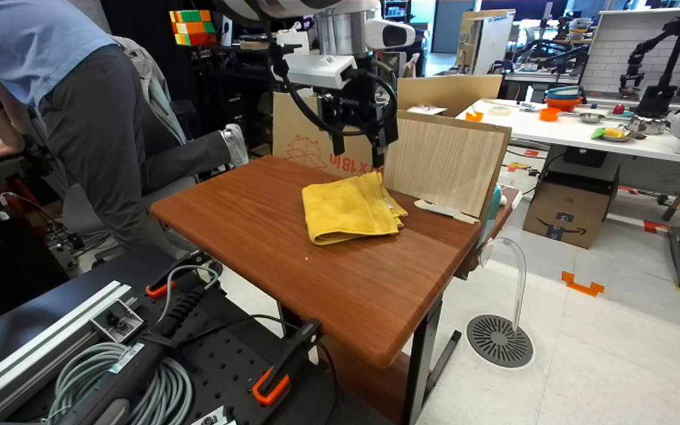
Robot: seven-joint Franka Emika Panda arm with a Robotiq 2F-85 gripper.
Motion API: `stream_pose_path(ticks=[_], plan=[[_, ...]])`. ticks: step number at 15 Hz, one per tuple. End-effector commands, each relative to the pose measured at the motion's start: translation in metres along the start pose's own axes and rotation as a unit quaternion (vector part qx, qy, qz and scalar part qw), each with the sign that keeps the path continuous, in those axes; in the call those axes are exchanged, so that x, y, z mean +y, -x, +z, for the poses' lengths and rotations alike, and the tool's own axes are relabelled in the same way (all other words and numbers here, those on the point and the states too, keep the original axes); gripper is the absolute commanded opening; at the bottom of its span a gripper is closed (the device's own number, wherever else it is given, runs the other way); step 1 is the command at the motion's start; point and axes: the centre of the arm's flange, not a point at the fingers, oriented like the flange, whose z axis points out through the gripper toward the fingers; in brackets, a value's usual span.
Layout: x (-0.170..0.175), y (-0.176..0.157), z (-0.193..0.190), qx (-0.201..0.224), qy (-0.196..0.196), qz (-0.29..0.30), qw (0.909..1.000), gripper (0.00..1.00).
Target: Use the towel to clean the table
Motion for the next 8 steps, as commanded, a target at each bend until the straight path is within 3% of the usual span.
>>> stream_pose_path(ticks=[1, 8], plan=[[0.0, -0.001, 0.002, -0.011, 0.005, 0.0, 0.9999, 1.0], [-0.01, -0.005, 0.088, -0.084, 0.004, -0.02, 0.9963, 1.0]])
